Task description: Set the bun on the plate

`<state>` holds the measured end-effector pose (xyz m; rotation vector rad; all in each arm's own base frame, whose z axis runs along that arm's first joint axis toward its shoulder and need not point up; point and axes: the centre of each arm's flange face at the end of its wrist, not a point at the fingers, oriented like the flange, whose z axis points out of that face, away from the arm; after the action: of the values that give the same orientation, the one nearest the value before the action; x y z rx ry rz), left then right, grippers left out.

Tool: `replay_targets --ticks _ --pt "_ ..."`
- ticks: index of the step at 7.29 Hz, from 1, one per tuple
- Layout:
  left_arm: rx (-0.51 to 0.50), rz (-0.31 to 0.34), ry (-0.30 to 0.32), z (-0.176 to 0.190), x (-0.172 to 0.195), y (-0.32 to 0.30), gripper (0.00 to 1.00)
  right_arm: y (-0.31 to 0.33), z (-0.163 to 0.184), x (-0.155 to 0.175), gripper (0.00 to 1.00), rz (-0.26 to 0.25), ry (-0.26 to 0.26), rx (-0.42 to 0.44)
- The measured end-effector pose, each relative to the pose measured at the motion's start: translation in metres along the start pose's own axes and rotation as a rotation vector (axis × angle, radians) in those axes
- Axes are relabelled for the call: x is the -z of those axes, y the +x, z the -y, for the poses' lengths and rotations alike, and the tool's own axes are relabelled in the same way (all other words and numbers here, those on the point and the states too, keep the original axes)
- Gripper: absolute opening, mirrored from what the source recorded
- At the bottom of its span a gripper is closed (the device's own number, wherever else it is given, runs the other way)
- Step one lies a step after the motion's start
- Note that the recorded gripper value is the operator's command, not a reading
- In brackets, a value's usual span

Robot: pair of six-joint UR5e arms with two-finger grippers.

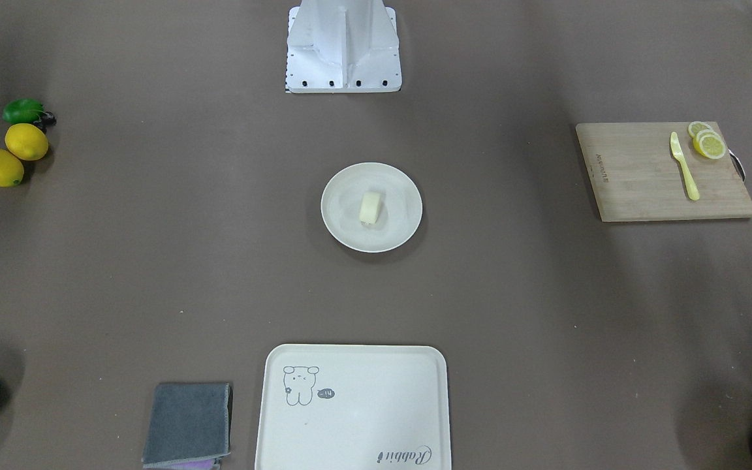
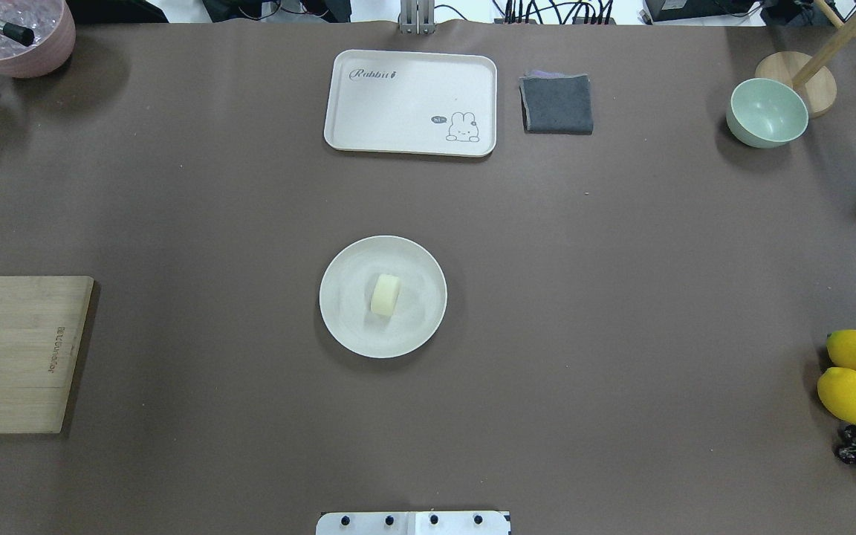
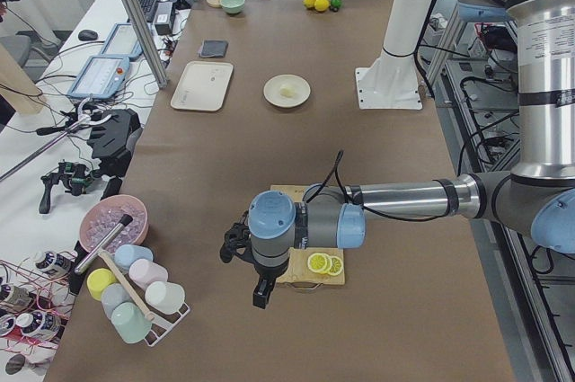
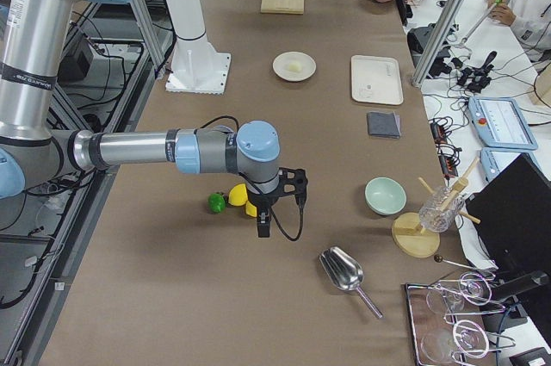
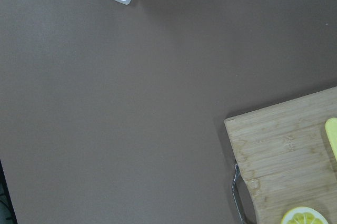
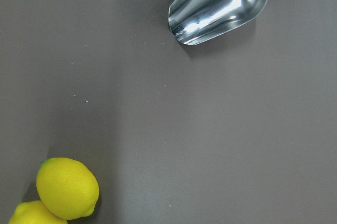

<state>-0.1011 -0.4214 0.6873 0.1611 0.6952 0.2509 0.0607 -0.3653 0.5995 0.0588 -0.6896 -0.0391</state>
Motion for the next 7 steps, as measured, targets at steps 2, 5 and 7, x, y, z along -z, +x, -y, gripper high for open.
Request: replay_targets --ticks 2,5,7 --pt "0.002 0.0 -0.001 -0.0004 -0.0005 -0.0003 0.97 0.0 0.0 0.0 1.0 0.0 0.0 0.001" --pt "0.006 0.0 -0.005 -0.0014 -0.0012 -0.0007 0.97 0.0002 -0.0001 -0.0001 1.0 -0.001 0.0 0.001" --pt "0.01 -0.003 -0.008 -0.0018 -0.0013 -0.0006 0.97 0.0007 -0.0004 -0.0002 1.0 -0.006 0.0 0.002"
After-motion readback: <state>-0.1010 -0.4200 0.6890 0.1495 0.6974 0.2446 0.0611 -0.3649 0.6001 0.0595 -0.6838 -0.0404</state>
